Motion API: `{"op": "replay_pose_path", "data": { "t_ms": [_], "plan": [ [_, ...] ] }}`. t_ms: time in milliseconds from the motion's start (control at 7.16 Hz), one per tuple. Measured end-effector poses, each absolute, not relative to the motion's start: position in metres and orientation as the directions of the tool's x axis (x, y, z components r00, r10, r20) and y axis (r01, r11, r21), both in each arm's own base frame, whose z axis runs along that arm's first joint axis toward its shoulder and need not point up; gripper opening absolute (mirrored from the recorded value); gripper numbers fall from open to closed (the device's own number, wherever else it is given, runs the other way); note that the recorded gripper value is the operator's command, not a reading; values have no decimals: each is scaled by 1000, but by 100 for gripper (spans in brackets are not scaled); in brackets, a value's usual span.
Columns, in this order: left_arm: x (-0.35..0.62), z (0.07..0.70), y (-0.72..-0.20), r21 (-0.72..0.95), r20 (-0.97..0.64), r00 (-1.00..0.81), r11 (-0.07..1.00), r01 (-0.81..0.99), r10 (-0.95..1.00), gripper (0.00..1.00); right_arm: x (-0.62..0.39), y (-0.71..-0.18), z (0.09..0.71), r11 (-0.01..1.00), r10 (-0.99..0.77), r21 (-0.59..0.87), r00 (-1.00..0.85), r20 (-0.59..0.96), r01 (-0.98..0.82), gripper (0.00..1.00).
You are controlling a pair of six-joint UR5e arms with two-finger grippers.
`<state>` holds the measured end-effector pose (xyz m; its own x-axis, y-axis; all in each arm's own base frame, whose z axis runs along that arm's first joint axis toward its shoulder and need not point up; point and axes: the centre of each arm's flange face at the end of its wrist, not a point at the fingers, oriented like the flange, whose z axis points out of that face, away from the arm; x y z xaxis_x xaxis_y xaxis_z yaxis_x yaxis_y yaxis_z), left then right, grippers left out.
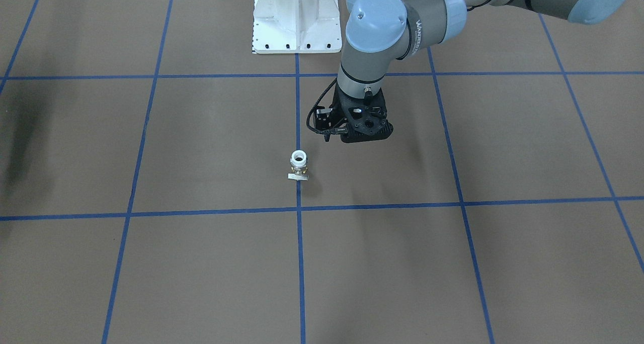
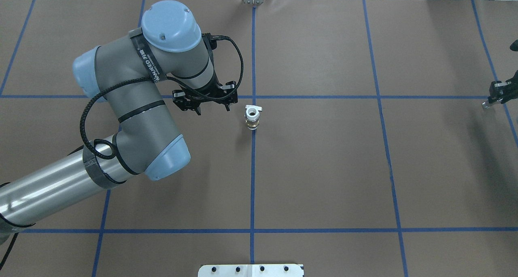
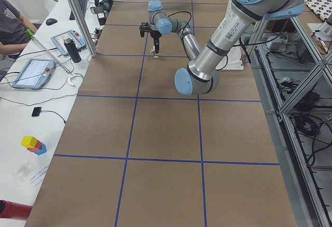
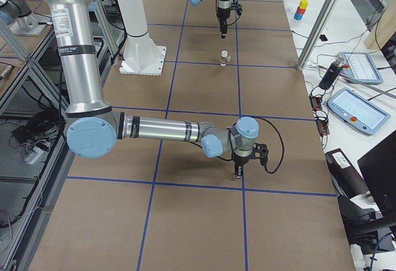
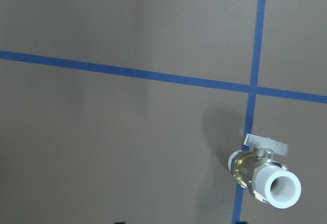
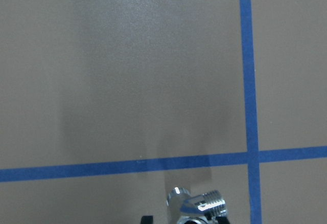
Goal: Assemble PPR valve and pipe with both arms
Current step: 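Carry the chrome elbow toward the valve with the right gripper while the left arm withdraws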
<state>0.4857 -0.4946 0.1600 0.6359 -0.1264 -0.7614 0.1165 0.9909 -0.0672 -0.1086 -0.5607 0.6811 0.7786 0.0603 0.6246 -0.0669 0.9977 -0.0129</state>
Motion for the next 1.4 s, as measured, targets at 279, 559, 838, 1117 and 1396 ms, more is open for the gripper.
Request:
{"op": "replay_pose_path", "data": {
  "t_ms": [279,559,838,1117,1396],
  "plan": [
    [483,158,-494,-65,-765,632,991,118,-125,77,-102,-569,673,997,63,-1,773,632,-80,0],
    [465,152,-497,-55,-781,613,990,127,-121,77,-98,-595,632,993,90,0,751,654,-118,0],
    [422,171,-495,-19,-796,601,995,96,-73,99,-109,-608,563,980,175,-53,705,687,-191,0],
    [372,209,-495,53,-790,613,998,40,18,99,-168,-599,480,961,260,-133,630,732,-243,0],
    [314,273,-488,112,-751,655,994,-6,89,99,-263,-573,378,931,355,-232,543,761,-283,0]
  ]
}}
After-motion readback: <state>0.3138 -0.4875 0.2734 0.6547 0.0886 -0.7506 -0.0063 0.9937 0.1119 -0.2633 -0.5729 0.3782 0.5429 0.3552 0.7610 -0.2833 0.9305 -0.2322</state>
